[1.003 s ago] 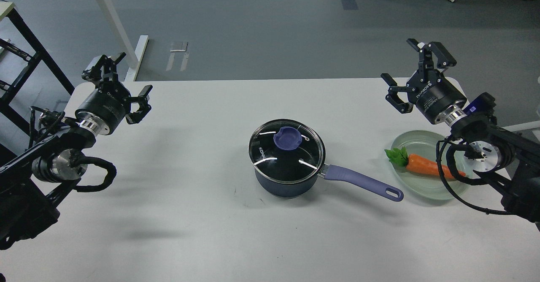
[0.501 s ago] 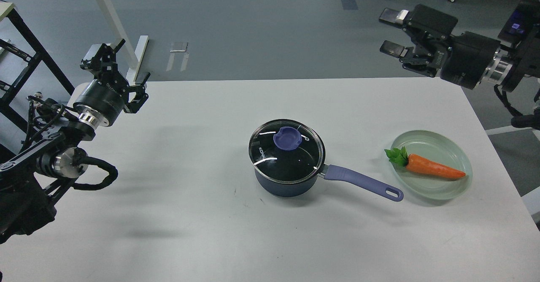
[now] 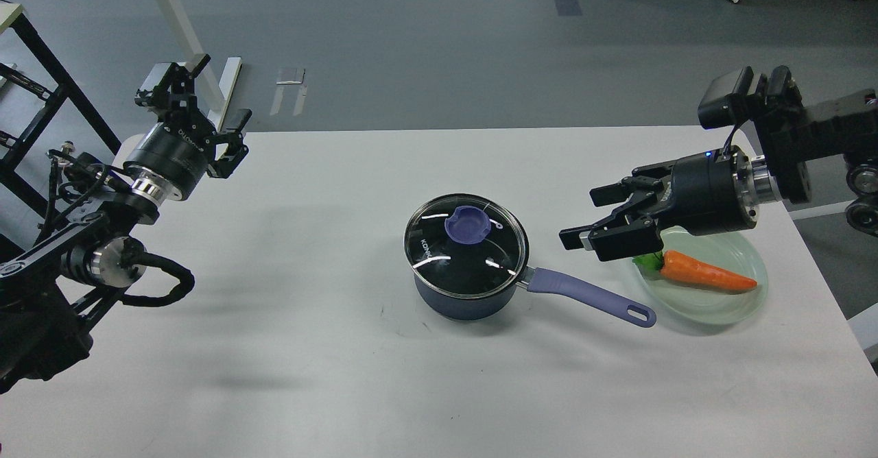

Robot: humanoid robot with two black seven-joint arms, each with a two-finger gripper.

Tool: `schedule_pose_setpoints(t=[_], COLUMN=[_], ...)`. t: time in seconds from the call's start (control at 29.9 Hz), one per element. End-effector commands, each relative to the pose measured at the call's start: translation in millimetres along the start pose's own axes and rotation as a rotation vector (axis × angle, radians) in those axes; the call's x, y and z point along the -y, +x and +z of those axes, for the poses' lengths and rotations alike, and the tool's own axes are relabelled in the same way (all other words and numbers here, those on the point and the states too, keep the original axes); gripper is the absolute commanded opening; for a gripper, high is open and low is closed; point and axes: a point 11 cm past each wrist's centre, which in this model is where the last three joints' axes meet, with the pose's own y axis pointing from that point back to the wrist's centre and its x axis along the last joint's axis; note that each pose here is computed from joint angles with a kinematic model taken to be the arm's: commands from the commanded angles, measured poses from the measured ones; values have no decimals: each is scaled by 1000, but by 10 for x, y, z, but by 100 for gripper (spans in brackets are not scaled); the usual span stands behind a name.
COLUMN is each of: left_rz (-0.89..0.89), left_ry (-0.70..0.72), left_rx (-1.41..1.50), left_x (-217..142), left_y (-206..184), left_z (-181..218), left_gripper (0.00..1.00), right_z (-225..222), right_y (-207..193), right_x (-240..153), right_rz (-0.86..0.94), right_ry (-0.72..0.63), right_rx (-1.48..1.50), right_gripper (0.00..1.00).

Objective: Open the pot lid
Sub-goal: 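Move the right gripper down onto the purple saucepan handle and grasp it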

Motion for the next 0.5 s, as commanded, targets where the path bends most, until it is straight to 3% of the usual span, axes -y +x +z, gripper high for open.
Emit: schedule_pose_setpoints(t=[0.0,0.47], left_rz=[-19,-22], left_ry=[-3,-13], left_rx=[-5,-7], left_x=[18,34], left_y=[-63,-123], left_z=[17,48], left_gripper=[99,99], right_z=[10,56], right_y=[-243,-540], right_x=[129,303], right_rz=[-101,-164], right_ry=[-4,2], right_rx=[-42,-89], right_gripper=[100,98])
